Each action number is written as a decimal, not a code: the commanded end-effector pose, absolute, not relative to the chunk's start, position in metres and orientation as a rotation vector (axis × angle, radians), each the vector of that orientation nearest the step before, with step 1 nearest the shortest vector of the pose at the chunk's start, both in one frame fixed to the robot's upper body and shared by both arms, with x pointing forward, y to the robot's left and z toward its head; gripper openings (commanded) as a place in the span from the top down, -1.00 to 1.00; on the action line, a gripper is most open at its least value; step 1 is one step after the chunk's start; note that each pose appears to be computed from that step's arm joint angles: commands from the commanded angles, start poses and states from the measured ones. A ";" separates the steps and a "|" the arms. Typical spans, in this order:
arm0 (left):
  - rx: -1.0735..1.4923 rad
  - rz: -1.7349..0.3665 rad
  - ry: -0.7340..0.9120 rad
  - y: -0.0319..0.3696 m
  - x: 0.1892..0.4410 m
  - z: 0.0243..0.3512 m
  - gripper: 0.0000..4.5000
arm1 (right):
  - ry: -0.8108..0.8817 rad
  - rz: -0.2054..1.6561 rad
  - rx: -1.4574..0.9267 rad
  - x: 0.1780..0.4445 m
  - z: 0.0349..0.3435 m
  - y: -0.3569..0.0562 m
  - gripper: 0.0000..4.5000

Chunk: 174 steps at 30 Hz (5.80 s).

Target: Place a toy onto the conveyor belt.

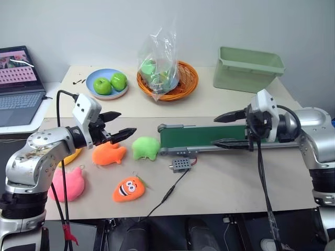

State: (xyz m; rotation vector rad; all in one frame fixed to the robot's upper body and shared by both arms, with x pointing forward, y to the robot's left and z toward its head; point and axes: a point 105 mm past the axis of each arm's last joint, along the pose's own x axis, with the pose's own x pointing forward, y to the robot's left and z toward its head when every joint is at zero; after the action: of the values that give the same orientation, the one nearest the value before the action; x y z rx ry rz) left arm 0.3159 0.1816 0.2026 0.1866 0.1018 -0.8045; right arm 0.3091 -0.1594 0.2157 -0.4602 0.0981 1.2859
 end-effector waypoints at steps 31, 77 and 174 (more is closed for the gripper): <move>-0.583 -0.114 0.045 0.371 0.216 0.164 -0.98 | 0.003 1.357 -0.472 0.328 0.224 -0.135 -1.00; -1.056 0.185 0.256 0.405 0.150 0.054 -0.98 | 0.037 1.284 -0.501 0.326 0.230 -0.154 -1.00; 1.467 -0.959 -0.704 0.048 0.384 0.159 0.66 | 0.017 1.093 -0.582 0.320 0.247 -0.176 -1.00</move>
State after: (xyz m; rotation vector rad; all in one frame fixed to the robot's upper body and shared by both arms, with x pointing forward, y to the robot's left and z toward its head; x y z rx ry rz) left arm 0.3812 0.0528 0.1427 1.4757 -0.6498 -0.9894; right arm 0.3229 -0.1763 0.2275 -0.5215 0.0779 1.1072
